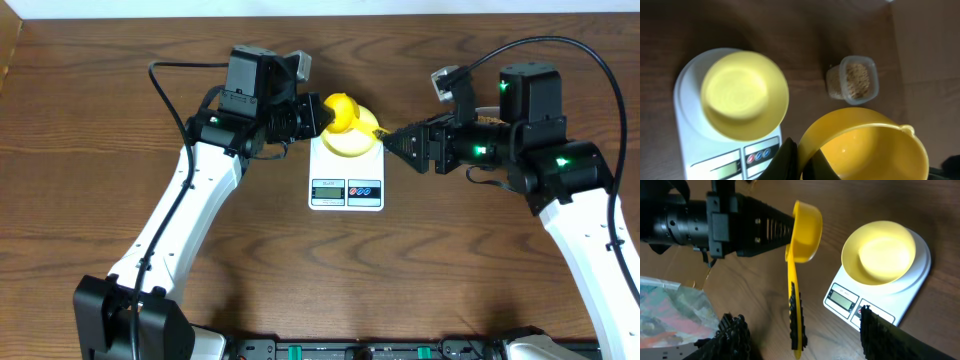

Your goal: Scoop item into bowl and weigh 50g on scale

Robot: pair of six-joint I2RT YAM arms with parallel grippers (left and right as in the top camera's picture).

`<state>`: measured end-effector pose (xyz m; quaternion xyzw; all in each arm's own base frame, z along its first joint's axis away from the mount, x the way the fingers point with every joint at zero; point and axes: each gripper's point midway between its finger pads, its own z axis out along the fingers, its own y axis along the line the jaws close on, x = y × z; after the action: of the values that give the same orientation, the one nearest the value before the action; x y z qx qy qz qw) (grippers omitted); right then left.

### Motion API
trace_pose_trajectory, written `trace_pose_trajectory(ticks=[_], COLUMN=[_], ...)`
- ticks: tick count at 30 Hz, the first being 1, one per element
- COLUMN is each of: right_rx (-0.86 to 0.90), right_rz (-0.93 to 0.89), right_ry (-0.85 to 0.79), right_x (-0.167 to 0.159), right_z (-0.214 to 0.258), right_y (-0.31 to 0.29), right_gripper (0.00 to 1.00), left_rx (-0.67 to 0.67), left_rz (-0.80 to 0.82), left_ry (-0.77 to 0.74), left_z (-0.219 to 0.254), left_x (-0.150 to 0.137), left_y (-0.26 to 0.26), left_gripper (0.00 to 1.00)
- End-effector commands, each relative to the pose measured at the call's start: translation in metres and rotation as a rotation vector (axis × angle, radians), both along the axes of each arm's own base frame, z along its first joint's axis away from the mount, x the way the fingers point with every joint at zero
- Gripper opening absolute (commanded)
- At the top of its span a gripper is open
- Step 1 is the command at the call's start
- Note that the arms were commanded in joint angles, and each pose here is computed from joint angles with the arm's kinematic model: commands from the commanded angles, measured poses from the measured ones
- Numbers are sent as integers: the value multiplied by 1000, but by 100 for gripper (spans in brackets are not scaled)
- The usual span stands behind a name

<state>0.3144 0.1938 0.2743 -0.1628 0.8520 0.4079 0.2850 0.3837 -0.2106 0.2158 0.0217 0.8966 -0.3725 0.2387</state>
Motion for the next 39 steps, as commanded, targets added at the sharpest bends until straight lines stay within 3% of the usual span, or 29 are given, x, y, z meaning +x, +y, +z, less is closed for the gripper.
trace_pose_trajectory(ticks=[1,7,15,21,26,33,36,39], right_rx=[24,26,32,33,36,32,25,17], right_rz=[11,8,6,6,1,-6,-14,-23], right_ry=[9,13,-4,-10,-6,-4,-6,-7], right_x=[1,1,4,4,5,6,7,8], right_z=[7,7,10,11,11,10,9,8], right_y=[5,5,5,6,5,5,3,2], right_gripper=[67,58,34,26,1,1,1,1], left_rx=[-46,-93,-95,-92,-90,-58,-37,-14], left_rz=[-6,-46,-72,-75,-77,-104,-89,-82], left_ry=[-2,-25,-35,-37,-40,-79,-89,-106], left_z=[12,21,23,23,23,21,19,18], left_x=[0,-2,-6,-7,-7,-6,-3,-1], left_y=[-6,-15,-25,-26,-26,-25,-22,-19], left_gripper=[7,7,7,7,7,8,26,32])
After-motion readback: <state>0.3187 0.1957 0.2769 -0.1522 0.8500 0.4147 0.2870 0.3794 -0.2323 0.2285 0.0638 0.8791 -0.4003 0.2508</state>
